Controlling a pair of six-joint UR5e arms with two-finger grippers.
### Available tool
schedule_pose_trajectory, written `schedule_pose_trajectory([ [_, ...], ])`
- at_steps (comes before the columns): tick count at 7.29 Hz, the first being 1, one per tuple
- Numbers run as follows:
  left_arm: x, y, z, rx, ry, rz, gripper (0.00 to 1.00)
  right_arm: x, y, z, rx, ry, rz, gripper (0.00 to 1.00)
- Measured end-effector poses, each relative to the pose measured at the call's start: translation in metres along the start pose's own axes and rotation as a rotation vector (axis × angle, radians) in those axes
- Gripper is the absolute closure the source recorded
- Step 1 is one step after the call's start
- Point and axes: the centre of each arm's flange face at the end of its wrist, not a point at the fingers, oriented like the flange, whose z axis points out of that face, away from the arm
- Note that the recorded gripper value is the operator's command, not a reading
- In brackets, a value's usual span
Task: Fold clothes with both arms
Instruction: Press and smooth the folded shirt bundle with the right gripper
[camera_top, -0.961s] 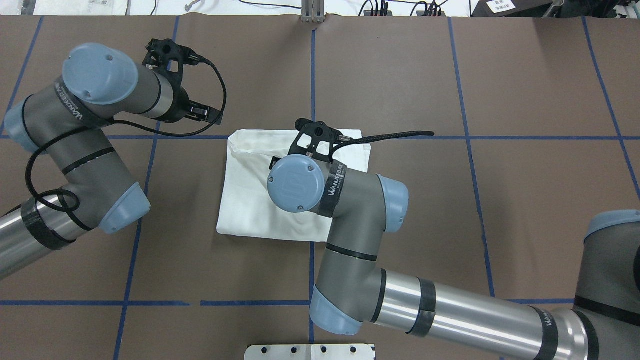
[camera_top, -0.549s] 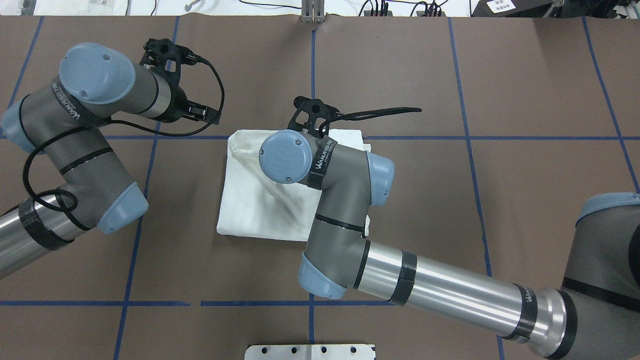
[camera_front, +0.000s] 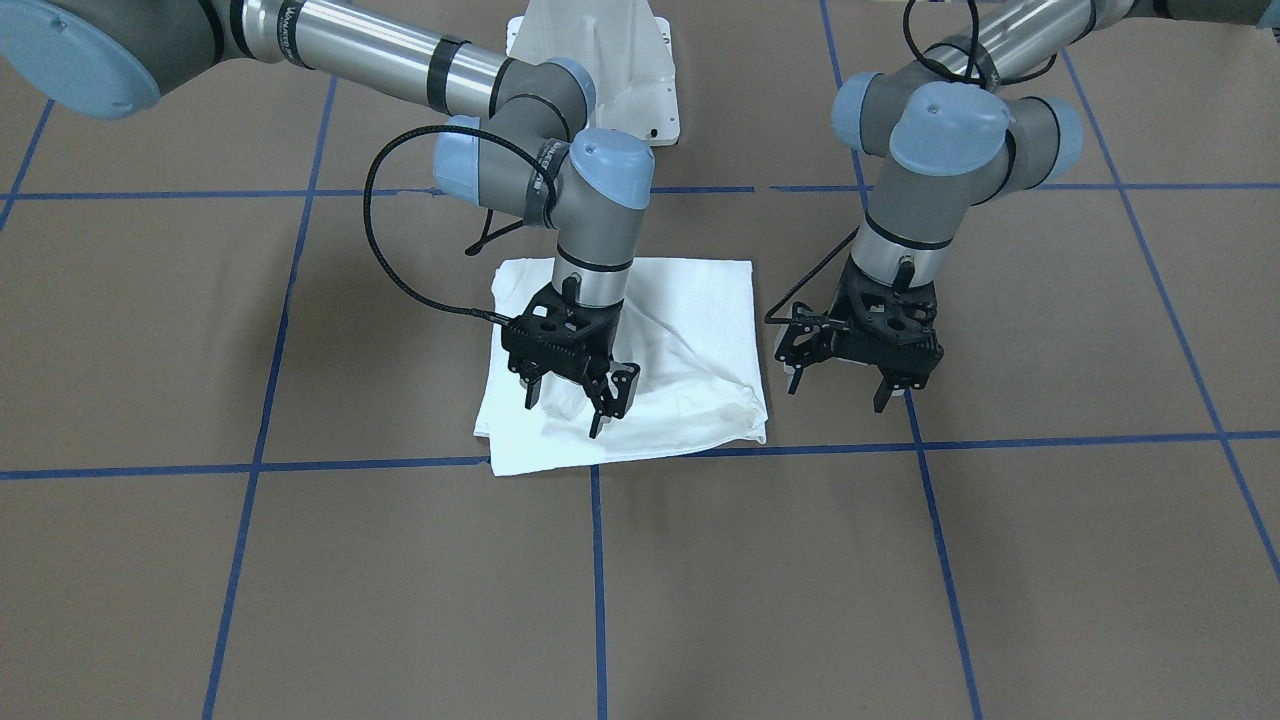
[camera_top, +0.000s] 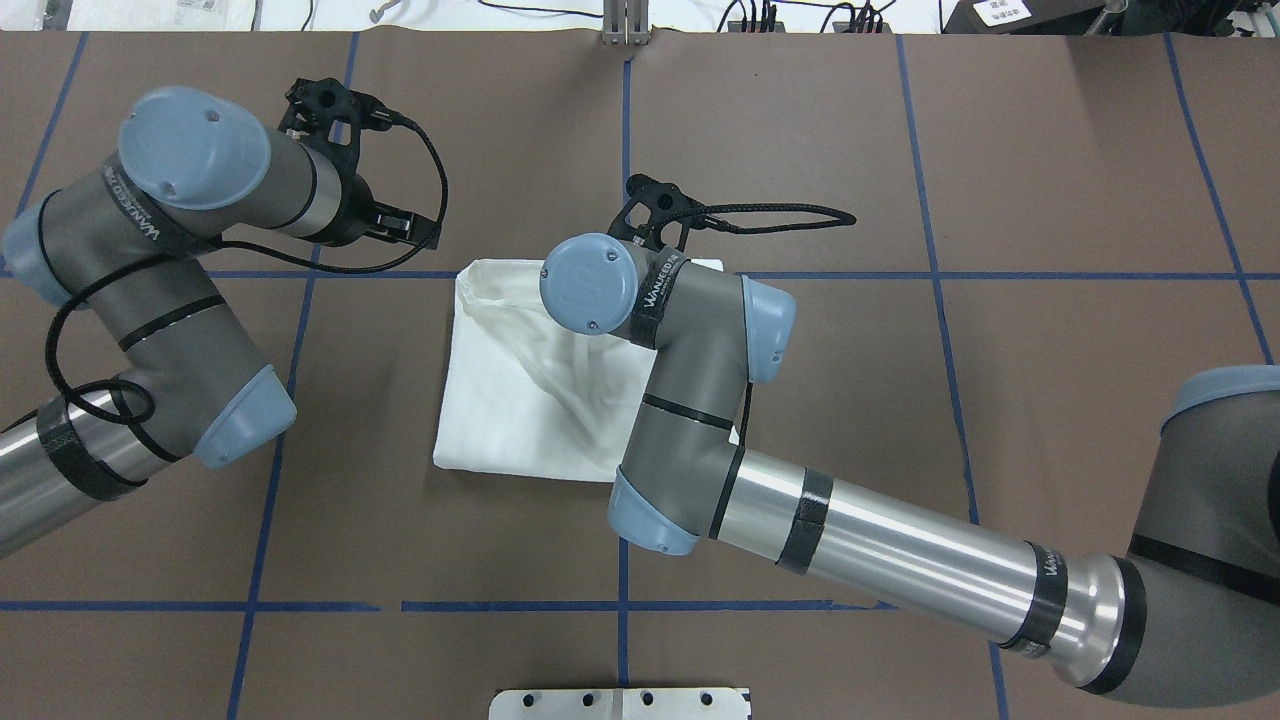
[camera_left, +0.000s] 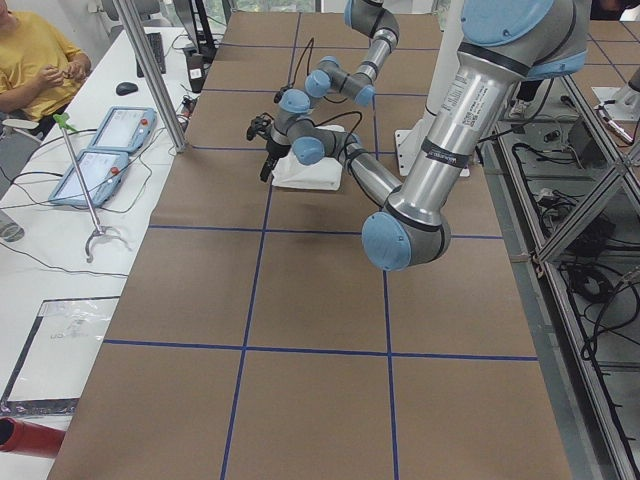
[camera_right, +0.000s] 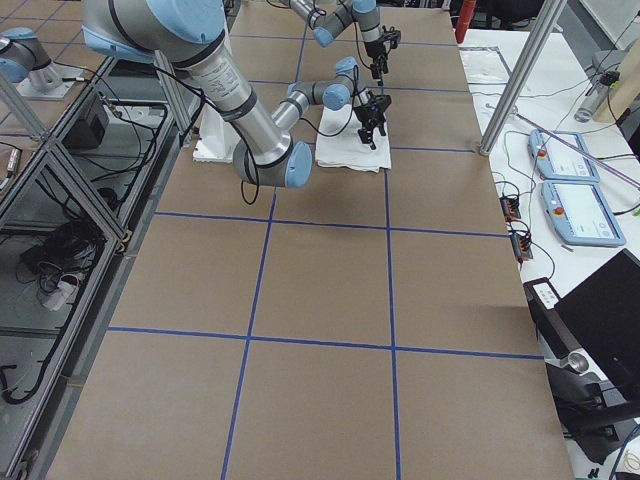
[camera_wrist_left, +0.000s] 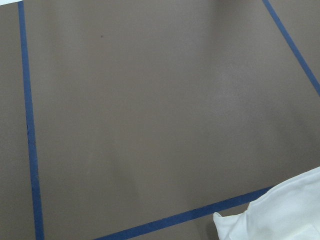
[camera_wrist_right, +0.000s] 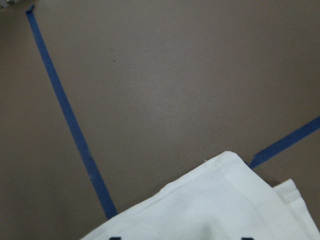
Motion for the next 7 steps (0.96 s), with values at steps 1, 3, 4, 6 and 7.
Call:
schedule_pose_trajectory([
  [1,-0.0003,0.0003,0.0002,0.0,0.0,-0.001,0.0,0.0021,0.0033,0.0059,-0.011,0.016,0.01,0.48],
  [3,-0.0006,0.0005,0.0003,-0.001,-0.001,-0.002,0.0,0.004,0.0066,0.0099,-0.029,0.035,0.012,1.0],
  [4,-0.0006,0.0005,0.0003,-0.001,-0.001,-0.003,0.0,0.0049,0.0078,0.0107,-0.039,0.044,0.011,1.0],
  [6,-0.0006,0.0005,0.0004,-0.001,-0.001,-0.01,0.0,0.0073,0.0082,0.0113,-0.041,0.074,0.001,1.0],
  [7,-0.0004,0.0007,0.0005,-0.001,0.0,-0.014,0.0,0.0075,0.0046,0.0091,-0.037,0.089,-0.002,1.0],
])
